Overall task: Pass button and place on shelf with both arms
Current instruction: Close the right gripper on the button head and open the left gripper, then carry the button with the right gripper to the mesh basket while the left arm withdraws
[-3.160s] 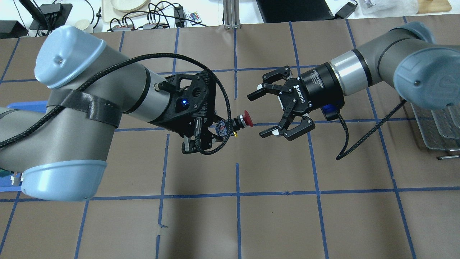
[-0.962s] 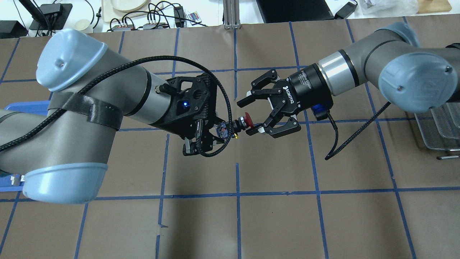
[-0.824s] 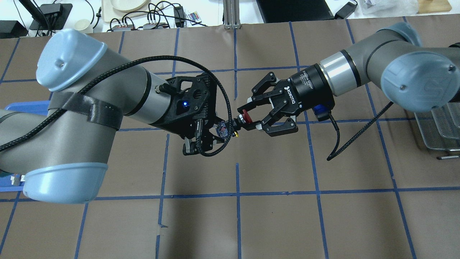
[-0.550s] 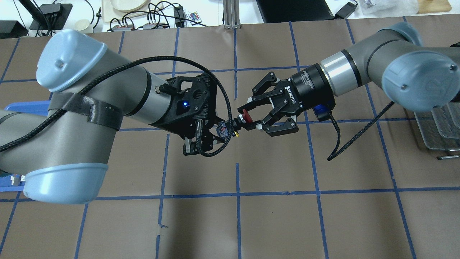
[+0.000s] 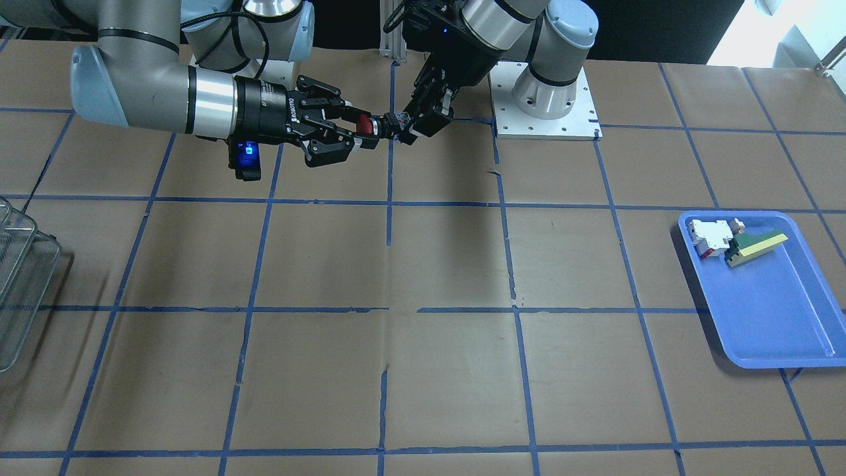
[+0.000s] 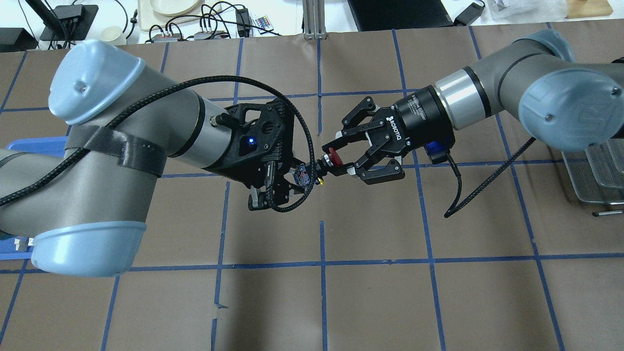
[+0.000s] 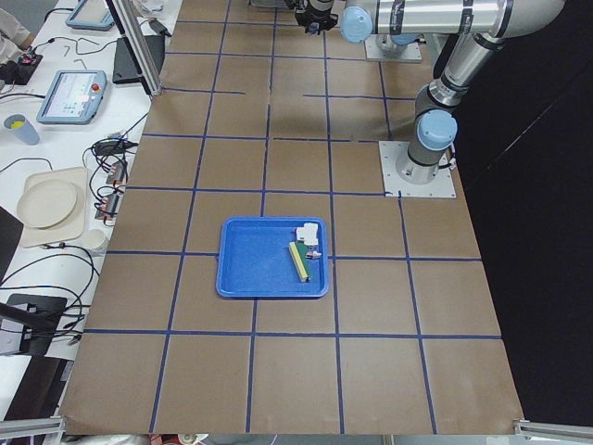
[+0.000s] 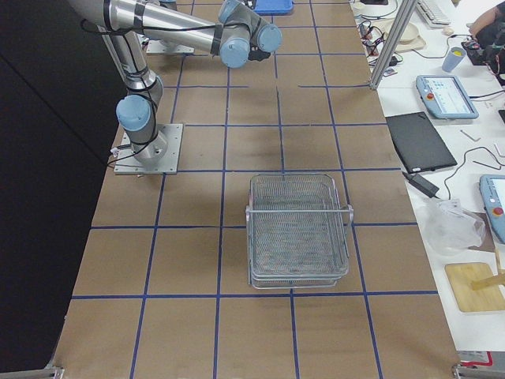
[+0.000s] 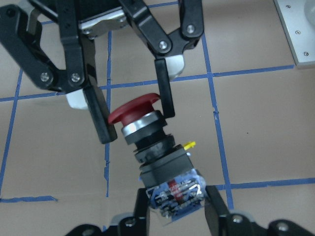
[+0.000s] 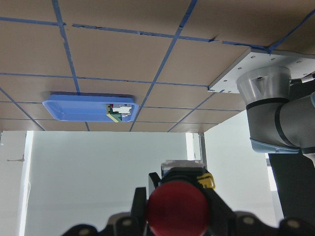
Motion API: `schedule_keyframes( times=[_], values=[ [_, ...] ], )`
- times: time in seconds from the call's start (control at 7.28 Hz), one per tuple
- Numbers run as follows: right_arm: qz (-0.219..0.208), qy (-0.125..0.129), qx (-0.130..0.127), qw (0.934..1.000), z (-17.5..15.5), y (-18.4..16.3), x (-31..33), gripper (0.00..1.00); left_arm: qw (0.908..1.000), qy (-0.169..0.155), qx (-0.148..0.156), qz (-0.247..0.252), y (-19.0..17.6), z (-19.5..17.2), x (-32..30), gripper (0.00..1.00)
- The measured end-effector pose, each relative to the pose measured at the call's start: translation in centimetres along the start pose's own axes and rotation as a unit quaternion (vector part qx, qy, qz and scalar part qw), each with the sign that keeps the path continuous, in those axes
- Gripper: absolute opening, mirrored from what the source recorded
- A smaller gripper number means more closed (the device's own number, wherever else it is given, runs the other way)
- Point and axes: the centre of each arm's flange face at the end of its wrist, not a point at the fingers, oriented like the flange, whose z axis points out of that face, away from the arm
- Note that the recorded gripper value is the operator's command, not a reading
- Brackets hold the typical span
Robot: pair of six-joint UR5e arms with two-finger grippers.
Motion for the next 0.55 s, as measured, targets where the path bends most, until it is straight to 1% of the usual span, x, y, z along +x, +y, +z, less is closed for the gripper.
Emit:
schedule_keyframes(
  times=[0.55],
  values=[
    [-0.001, -0.002, 0.004, 1.0000, -0.38, -0.03, -0.12, 0.00, 0.9999, -0.006, -0.004, -0.011, 0.22, -0.39, -0.33, 1.00]
  ],
)
